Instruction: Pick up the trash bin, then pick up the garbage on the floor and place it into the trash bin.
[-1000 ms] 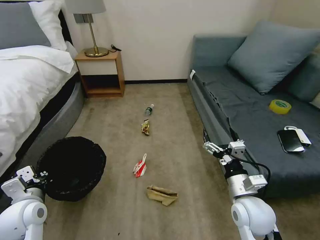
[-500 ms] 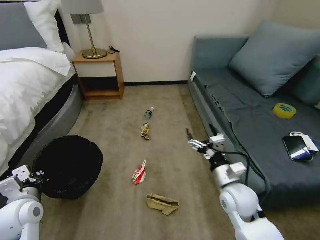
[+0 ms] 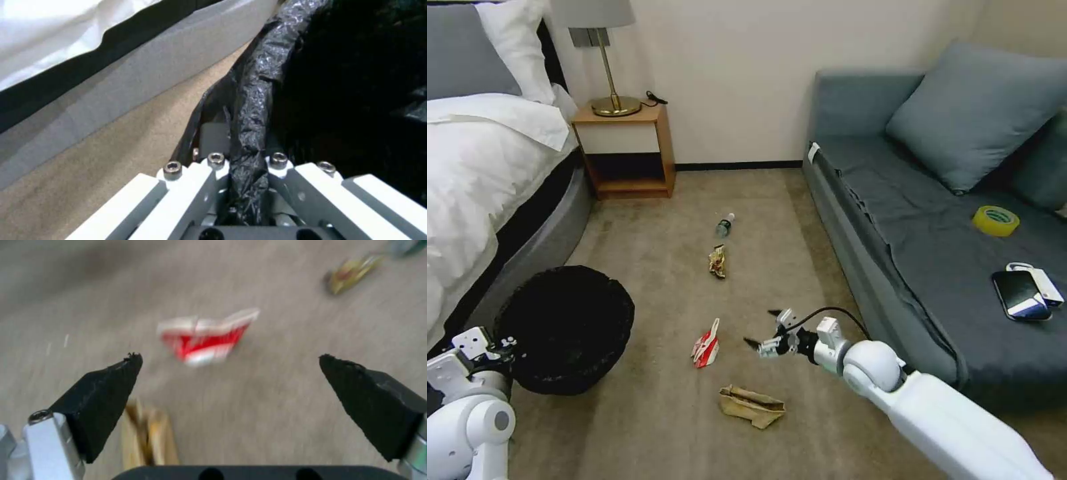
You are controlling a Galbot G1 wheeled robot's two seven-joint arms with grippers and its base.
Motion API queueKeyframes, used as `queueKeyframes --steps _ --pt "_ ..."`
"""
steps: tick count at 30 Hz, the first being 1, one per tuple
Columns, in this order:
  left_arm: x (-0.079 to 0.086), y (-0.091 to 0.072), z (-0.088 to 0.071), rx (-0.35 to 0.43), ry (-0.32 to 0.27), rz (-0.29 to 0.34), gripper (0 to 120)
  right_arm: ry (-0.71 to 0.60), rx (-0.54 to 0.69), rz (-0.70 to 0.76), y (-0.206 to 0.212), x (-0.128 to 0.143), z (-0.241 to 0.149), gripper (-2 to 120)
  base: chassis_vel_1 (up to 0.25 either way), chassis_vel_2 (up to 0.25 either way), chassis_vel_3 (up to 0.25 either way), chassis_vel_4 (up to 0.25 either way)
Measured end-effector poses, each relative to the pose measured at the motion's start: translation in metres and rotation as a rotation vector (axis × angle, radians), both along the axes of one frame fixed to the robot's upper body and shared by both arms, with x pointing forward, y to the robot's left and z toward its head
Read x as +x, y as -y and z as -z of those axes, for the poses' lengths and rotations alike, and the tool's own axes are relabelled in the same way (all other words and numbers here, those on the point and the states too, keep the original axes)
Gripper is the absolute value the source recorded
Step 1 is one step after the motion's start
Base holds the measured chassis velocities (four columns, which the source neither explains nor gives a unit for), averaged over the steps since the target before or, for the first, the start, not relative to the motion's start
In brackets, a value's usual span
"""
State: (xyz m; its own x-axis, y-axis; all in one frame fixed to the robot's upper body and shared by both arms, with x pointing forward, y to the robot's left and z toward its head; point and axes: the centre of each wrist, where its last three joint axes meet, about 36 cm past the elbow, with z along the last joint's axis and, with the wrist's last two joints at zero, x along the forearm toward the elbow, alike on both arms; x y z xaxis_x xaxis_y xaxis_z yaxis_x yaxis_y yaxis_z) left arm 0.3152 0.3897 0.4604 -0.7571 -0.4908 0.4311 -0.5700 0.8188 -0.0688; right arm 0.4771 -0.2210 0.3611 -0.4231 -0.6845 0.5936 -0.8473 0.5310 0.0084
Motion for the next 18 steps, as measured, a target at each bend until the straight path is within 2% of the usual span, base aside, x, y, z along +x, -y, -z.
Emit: queueKeyframes --steps 6,14,18 --pt "-0.006 0.001 0.002 0.004 -0.010 -0.013 2 -0.073 -0.159 -0.117 -0.005 0.024 0.026 100 0.000 0.000 0.000 0.000" --pt "-0.010 -0.002 0.002 0.014 -0.018 -0.026 2 -0.135 -0.261 -0.173 -0.017 0.013 0.080 99 0.000 0.000 0.000 0.000" --pt "-0.011 -0.001 0.003 0.013 -0.020 -0.029 2 -0.145 -0.287 -0.186 -0.018 0.009 0.094 99 0.000 0.000 0.000 0.000"
